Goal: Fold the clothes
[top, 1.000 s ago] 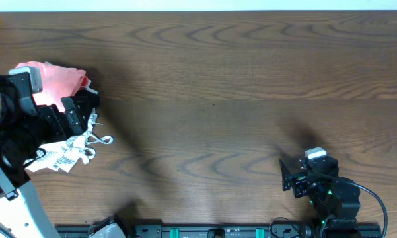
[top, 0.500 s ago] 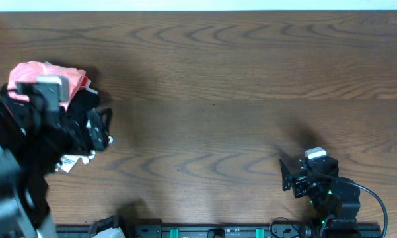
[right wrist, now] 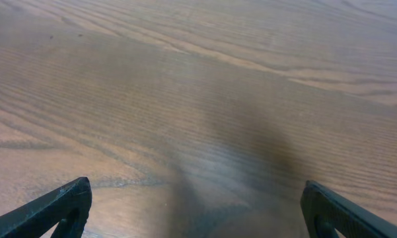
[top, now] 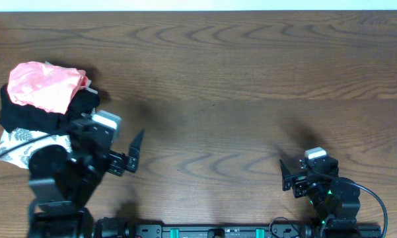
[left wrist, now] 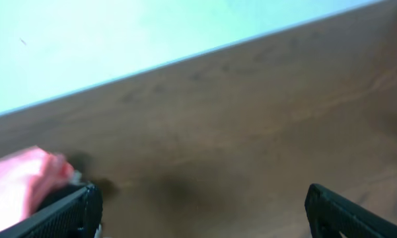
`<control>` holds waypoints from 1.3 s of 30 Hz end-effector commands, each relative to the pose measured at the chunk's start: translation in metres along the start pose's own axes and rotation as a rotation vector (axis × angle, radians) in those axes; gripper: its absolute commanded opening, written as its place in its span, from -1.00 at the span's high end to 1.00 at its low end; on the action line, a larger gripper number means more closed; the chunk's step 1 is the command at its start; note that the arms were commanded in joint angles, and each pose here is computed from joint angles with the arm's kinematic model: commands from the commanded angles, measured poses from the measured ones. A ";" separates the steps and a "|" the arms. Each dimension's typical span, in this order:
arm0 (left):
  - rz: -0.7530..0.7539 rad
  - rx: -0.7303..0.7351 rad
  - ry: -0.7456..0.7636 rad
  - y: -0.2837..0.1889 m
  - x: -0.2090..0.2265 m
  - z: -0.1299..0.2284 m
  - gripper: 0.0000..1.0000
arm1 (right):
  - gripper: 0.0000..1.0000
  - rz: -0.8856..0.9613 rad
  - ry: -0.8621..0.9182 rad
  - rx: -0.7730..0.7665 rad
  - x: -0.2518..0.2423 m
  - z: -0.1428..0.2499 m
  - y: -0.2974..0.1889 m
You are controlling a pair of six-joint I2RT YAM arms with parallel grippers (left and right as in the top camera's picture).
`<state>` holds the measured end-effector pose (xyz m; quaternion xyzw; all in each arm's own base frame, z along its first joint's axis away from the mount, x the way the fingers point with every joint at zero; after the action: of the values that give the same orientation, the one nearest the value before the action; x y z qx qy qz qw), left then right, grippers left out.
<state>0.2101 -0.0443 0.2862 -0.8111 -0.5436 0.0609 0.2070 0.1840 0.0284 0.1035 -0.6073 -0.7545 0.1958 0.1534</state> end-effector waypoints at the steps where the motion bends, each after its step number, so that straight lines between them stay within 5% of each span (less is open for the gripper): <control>1: 0.018 -0.012 0.021 0.009 -0.011 0.027 -0.96 | -0.99 -0.010 0.010 -0.002 0.002 0.000 0.000; 23: 0.087 -0.026 0.053 0.044 -0.051 0.149 -0.96 | -0.98 -0.010 0.010 -0.002 0.002 0.000 0.000; 39: 0.092 -0.007 0.046 0.051 -0.052 0.161 -0.96 | -0.98 -0.010 0.010 -0.002 0.002 0.000 0.000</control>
<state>0.1805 -0.0645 0.1196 -0.8378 -0.5018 0.0494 0.2094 0.1840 0.0285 0.1034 -0.6071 -0.7546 0.1959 0.1536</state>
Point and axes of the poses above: each gripper's point midway between its finger pads, its own y axis out along the fingers, its own x axis along the line the jaws close on, z = x × y, the point moved 2 cm from there along -y, back along the fingers, and after that the axes turned 3 degrees about y, right-handed, at the moved point
